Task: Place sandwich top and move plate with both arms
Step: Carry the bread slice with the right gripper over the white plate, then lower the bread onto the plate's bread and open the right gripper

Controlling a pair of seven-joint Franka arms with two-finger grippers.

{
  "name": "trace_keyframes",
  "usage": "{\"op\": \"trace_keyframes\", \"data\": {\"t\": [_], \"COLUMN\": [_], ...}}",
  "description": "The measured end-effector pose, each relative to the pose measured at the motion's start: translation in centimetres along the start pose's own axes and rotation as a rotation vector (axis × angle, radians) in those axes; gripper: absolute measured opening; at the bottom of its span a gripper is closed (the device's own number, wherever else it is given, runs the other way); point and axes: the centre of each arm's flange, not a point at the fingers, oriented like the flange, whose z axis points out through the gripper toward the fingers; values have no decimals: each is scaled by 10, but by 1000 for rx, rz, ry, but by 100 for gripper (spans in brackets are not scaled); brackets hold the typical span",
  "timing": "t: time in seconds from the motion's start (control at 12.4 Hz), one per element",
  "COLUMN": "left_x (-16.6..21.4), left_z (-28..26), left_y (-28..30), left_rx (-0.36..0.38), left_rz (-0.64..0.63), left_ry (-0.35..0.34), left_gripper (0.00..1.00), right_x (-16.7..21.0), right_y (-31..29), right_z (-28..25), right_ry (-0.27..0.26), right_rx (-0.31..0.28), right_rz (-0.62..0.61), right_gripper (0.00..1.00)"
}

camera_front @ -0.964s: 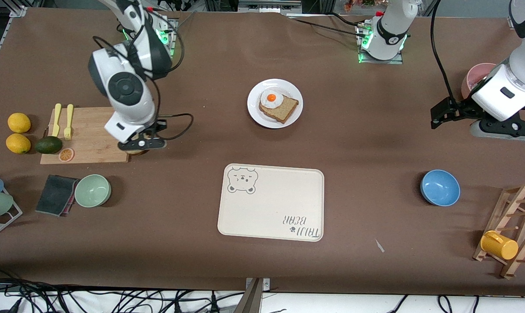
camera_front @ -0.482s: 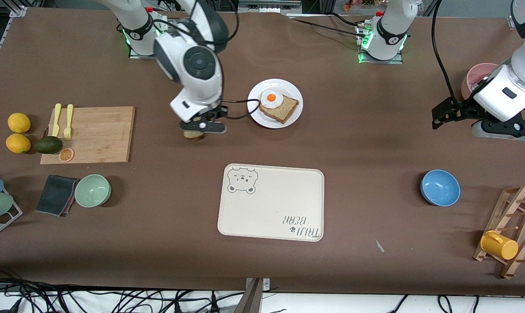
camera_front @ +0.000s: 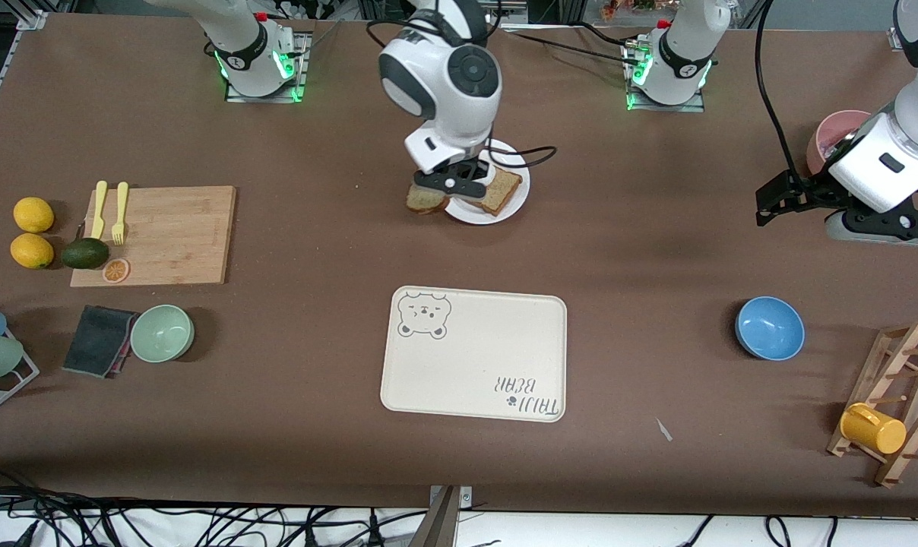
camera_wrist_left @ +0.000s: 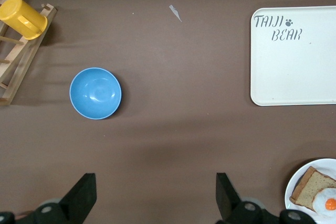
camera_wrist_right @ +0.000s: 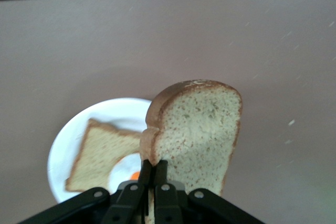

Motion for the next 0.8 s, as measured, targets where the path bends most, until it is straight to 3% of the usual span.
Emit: {"op": "trace_keyframes", "data": {"t": [0.32,0.8], "left_x": [0,0], "left_z": [0,0], "left_y": [0,0], "left_rx": [0,0], "left_rz": [1,1], "left_ry": [0,0], "left_gripper": [100,100], "right_x": [-49,-47], "right_y": [-30,-35], "right_z": [16,46], "right_ry": [-28,-38], "right_rx": [35,42], "right_rz": [20,22], "right_gripper": [5,5]}}
